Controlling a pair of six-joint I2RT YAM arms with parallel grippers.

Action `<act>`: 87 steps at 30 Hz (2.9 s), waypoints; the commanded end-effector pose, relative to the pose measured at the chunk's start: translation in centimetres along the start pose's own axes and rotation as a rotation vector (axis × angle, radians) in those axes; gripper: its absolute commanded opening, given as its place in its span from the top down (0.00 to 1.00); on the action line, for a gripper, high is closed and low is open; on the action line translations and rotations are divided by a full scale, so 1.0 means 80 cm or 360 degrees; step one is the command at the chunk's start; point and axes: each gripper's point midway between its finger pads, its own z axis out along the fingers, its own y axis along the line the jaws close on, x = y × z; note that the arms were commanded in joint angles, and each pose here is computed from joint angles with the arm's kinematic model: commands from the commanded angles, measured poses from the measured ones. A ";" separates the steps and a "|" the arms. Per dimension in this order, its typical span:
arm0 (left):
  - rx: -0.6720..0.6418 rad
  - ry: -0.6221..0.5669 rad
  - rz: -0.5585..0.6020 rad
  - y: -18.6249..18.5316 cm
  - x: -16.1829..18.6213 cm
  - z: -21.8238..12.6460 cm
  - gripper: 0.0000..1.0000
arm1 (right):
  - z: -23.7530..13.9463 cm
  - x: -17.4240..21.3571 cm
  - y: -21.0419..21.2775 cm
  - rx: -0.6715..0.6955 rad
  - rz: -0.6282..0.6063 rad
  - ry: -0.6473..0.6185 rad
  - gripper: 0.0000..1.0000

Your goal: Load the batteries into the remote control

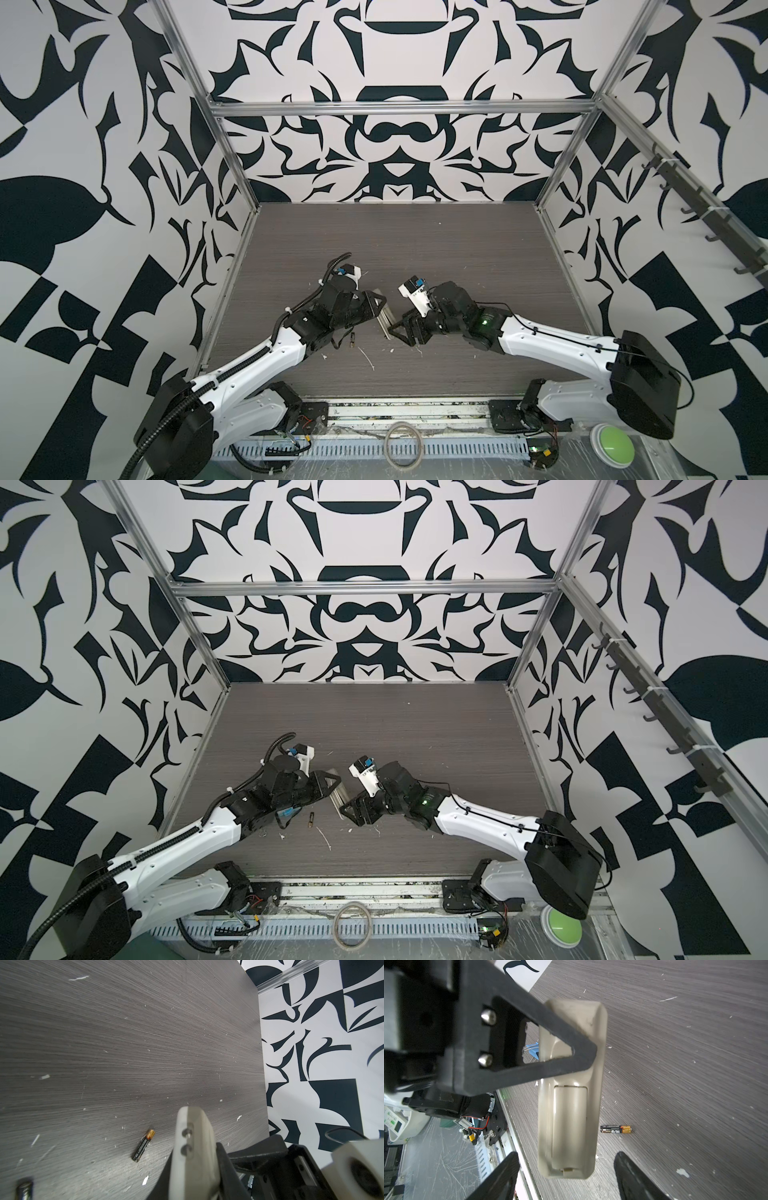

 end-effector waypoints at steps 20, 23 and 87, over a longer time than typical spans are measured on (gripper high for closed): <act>0.0029 -0.0027 0.0044 -0.018 -0.011 0.002 1.00 | 0.009 -0.009 0.006 -0.0075 0.0014 -0.0033 0.42; 0.0033 -0.0030 0.0044 -0.019 -0.011 0.002 1.00 | 0.009 -0.010 0.007 -0.0081 0.0017 -0.0037 0.49; 0.0066 -0.0040 0.0038 -0.025 -0.014 0.006 1.00 | 0.000 -0.020 0.009 -0.0136 0.0054 -0.0098 0.75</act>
